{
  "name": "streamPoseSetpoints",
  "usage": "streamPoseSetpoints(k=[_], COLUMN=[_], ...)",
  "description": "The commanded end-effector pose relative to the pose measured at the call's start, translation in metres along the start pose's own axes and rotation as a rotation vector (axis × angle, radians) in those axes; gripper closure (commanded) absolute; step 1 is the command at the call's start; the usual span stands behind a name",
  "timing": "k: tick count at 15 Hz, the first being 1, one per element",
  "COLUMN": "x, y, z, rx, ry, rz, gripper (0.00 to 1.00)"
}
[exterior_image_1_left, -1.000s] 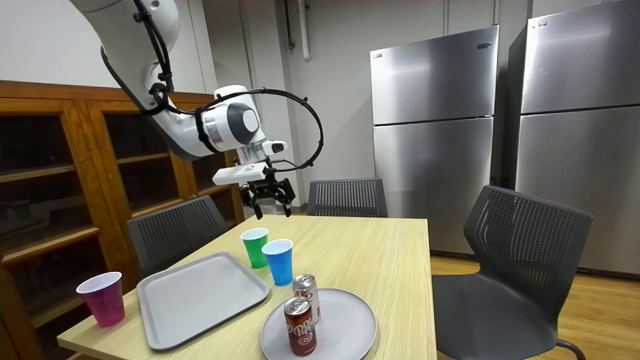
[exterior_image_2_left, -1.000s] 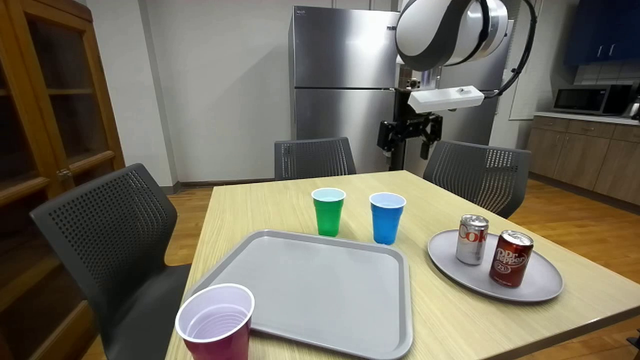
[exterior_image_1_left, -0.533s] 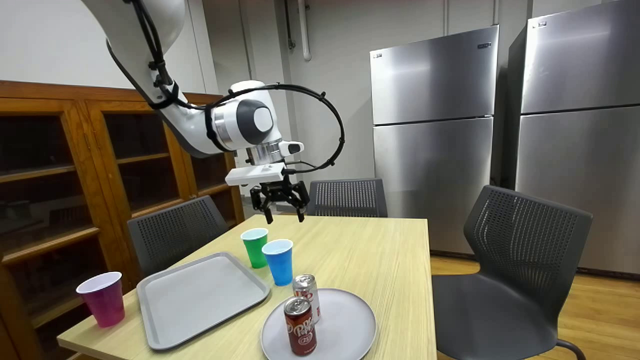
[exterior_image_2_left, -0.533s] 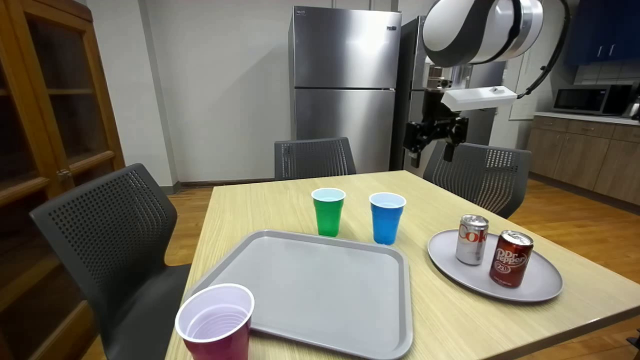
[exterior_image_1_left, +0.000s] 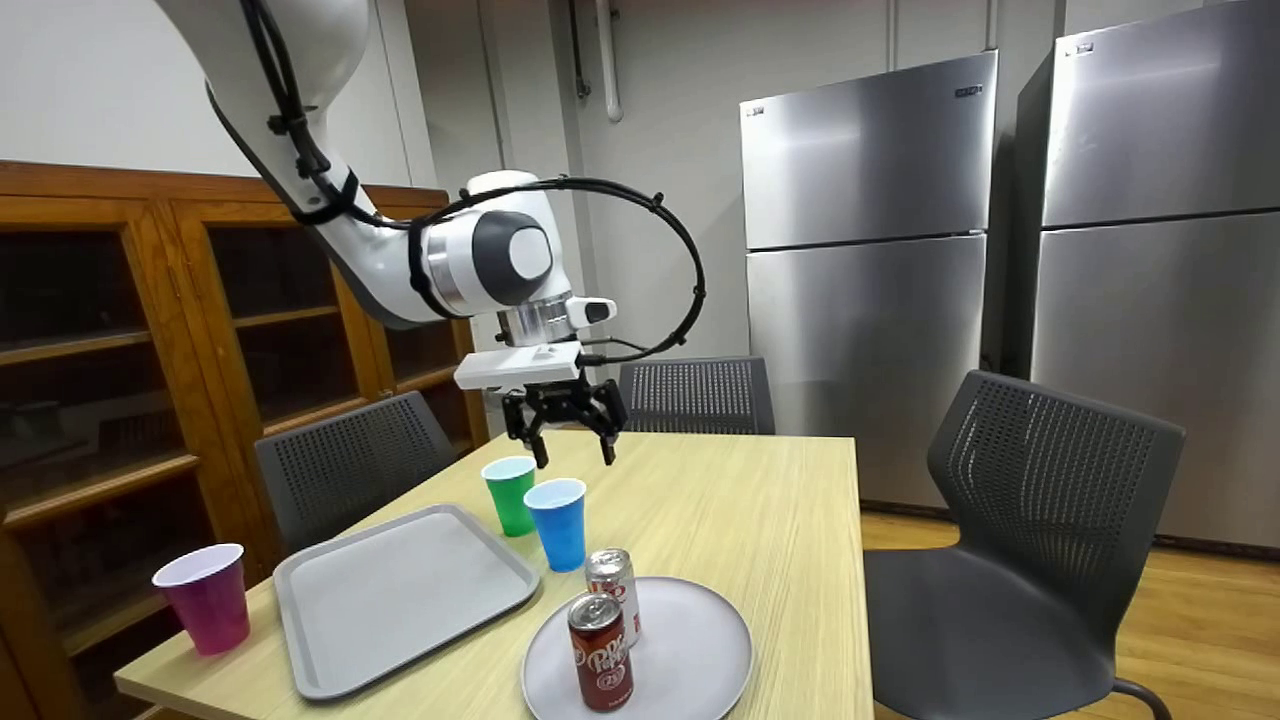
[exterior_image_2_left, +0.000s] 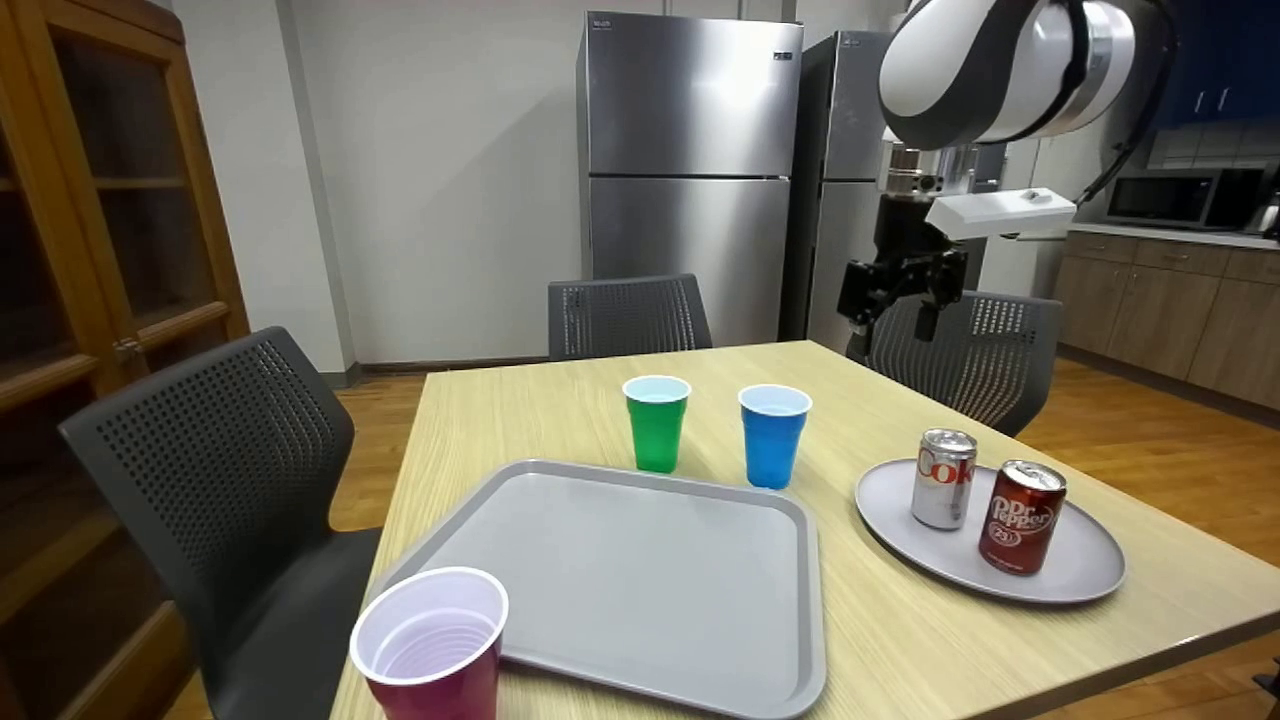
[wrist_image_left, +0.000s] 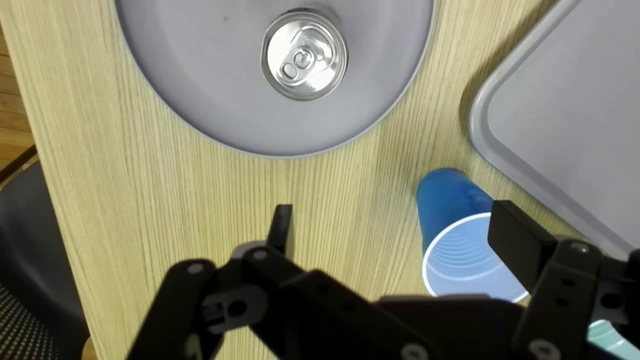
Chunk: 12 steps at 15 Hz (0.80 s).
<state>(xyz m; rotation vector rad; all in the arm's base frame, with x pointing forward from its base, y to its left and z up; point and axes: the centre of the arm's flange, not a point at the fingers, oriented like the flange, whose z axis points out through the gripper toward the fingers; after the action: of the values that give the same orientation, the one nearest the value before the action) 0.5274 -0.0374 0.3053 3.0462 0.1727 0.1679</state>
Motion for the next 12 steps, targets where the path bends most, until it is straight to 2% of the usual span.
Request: streamPoseSetpoints(k=[1, 12], x=[-0.019, -0.037], y=[0.008, 0.025], z=[0.002, 0.042], rx=[-0.020, -0.036], ry=[0.020, -0.007], rz=[-0.027, 0.003], gripper=[0.00, 0.00])
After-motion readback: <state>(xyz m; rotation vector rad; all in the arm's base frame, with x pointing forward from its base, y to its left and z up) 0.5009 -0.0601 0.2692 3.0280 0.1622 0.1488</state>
